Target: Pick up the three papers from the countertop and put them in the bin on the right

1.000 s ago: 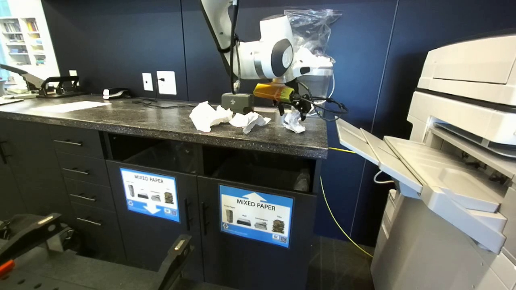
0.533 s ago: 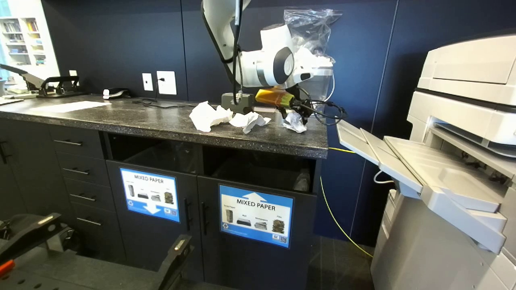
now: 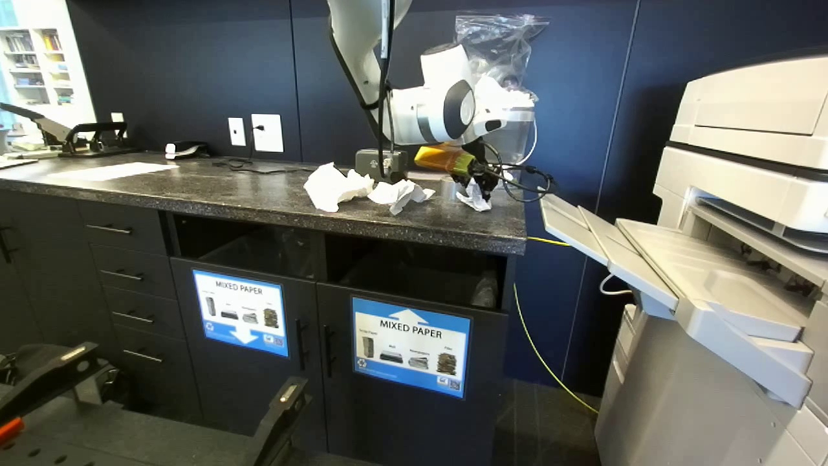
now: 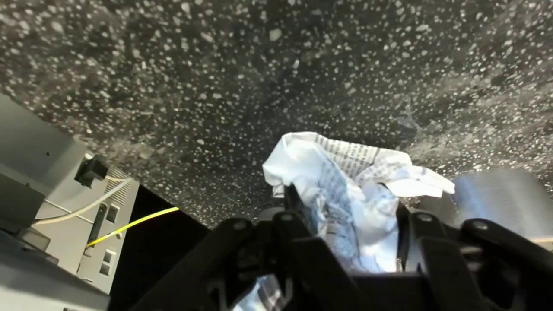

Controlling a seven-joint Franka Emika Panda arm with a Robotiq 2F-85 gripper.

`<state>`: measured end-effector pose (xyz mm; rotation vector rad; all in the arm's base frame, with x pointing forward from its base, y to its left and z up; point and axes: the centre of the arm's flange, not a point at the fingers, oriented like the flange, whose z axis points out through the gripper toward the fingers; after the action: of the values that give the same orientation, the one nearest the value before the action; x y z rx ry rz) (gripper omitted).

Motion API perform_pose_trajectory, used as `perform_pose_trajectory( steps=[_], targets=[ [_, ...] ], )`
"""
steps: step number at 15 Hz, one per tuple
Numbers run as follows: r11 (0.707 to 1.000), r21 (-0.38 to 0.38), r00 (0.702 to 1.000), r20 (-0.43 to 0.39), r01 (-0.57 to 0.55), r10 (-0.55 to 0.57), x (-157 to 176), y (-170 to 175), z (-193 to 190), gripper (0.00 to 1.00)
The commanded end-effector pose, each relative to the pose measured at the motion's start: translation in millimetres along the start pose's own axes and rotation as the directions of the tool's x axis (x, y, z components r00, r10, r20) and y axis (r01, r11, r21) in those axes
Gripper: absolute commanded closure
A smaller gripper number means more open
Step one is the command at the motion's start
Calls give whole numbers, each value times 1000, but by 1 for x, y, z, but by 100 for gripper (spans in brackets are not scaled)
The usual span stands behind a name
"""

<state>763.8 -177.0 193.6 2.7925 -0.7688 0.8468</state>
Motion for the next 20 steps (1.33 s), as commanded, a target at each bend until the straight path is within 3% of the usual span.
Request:
perform_pose_trajectory(
  steps=[1,4,5,7,8,11,14,20],
  targets=[
    [1000,-28,1000,-21,2,-3,16,-5,10,85],
    [998,-56,1000,11,26,-25,17,-6,11,90],
    [997,-69,999,36,38,-36,17,-5,10,87],
    [992,-93,988,130,90,-77,15,-6,9,87],
    [988,-79,971,208,135,-116,12,-5,6,85],
    [975,-38,920,339,220,-195,6,-6,-4,83],
    [957,16,851,453,289,-264,-6,1,-22,85],
    [923,129,736,568,362,-368,-40,31,-59,84]
  ],
)
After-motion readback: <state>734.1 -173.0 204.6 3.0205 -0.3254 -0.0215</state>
